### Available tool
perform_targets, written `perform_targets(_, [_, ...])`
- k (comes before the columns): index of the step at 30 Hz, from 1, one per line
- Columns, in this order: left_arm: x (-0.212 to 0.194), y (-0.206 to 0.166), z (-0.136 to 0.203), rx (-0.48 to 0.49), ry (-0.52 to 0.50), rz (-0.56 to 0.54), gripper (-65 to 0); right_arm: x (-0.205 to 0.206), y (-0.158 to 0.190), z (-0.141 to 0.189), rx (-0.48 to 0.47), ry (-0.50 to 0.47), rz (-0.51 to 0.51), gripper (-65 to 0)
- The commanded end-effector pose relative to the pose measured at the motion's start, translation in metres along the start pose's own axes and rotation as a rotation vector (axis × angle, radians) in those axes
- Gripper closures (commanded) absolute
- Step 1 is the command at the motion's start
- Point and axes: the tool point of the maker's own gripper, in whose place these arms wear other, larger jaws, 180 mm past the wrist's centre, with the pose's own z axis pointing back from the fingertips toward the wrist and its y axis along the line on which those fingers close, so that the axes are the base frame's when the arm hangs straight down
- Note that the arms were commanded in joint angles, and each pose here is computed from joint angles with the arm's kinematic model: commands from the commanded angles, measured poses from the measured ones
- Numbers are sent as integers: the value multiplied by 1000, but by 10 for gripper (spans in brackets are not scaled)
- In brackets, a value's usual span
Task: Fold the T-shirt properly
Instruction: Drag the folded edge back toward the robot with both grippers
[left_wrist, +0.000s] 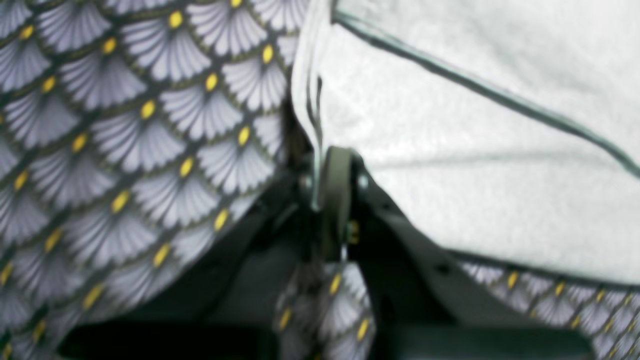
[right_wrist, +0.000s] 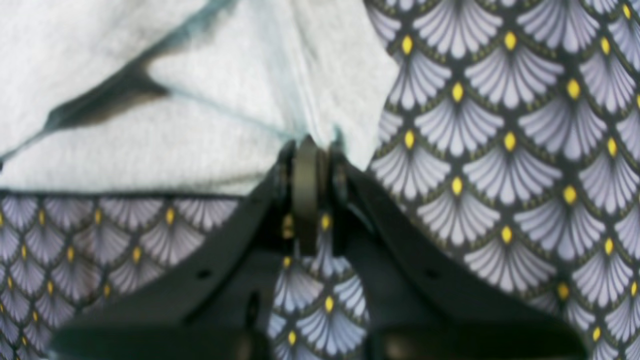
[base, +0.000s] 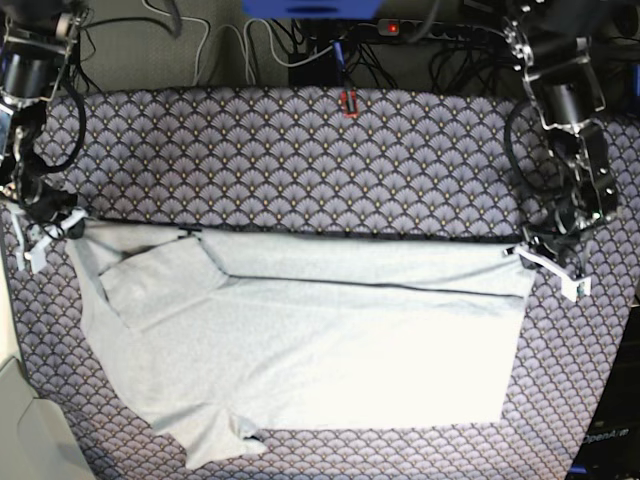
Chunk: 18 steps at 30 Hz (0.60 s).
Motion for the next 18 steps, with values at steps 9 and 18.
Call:
perform_targets(9, [14, 22, 42, 66, -49, -50, -4, -14, 16, 29, 9, -34, 104, 0])
perform_targets(18, [-13, 44, 76, 132, 2, -80, -4, -41, 17, 57, -11, -15, 150, 0])
